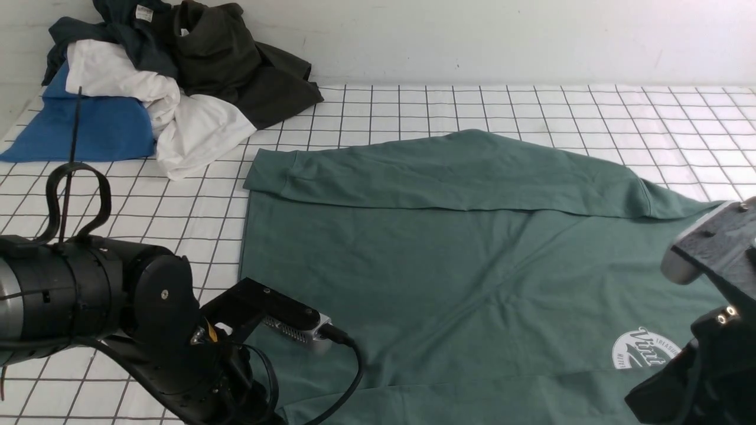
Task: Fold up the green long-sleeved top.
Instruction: Use the left arm to clamp the cuff closest to it, then use the left arm to drag and place the cuff at the centered position on the left edge of the fabric, then use the left arm to clamp the cuff farthest from it
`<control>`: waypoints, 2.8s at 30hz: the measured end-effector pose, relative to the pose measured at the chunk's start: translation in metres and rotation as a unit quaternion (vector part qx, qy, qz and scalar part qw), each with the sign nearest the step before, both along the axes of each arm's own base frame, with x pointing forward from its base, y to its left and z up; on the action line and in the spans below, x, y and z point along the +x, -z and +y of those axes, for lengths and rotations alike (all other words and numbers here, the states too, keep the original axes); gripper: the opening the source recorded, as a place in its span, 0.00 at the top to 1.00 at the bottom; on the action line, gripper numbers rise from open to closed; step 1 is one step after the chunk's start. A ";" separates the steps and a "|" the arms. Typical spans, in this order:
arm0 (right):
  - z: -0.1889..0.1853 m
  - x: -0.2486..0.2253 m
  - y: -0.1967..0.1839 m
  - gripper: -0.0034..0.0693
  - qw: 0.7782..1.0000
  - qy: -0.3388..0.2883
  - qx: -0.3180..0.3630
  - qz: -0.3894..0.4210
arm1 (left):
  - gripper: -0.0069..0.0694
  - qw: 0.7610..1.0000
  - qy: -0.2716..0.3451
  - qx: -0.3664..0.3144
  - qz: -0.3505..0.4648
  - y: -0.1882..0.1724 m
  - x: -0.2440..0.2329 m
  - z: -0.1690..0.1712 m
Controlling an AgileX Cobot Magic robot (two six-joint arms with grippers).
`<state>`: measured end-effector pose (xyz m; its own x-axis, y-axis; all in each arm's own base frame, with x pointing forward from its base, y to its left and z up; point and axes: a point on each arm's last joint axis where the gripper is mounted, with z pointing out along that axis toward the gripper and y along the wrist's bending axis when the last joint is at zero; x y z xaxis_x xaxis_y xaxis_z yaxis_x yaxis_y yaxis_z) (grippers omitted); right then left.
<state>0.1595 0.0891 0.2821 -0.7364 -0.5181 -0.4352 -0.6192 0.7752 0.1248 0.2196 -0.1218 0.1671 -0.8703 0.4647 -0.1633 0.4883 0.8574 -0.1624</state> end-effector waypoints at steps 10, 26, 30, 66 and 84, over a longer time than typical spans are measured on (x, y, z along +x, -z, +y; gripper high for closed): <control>0.000 0.000 0.000 0.97 1.000 0.000 0.000 0.000 | 0.91 0.998 0.015 -0.027 -0.063 -0.033 -0.007 0.003; -0.002 0.000 0.000 0.97 1.000 -0.002 -0.010 -0.003 | 0.91 0.987 0.024 -0.056 -0.150 -0.139 0.056 -0.006; -0.002 -0.001 0.001 0.97 1.000 -0.004 -0.013 0.007 | 0.91 0.989 -0.004 -0.046 -0.141 -0.132 0.091 -0.001; -0.012 0.006 0.003 0.97 0.992 0.119 -0.033 0.011 | 0.28 0.974 -0.146 -0.022 -0.170 -0.056 0.255 0.043; -0.016 0.002 0.006 0.97 0.991 0.116 -0.061 0.031 | 0.35 0.938 -0.260 -0.068 -0.219 0.025 0.309 0.039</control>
<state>0.1614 0.0735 0.2766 -0.8651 -0.3786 -0.3292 -0.4173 0.9072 0.0532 0.5283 -0.0831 0.1424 -0.8088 -0.0560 -0.5854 0.0549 0.9839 -0.1700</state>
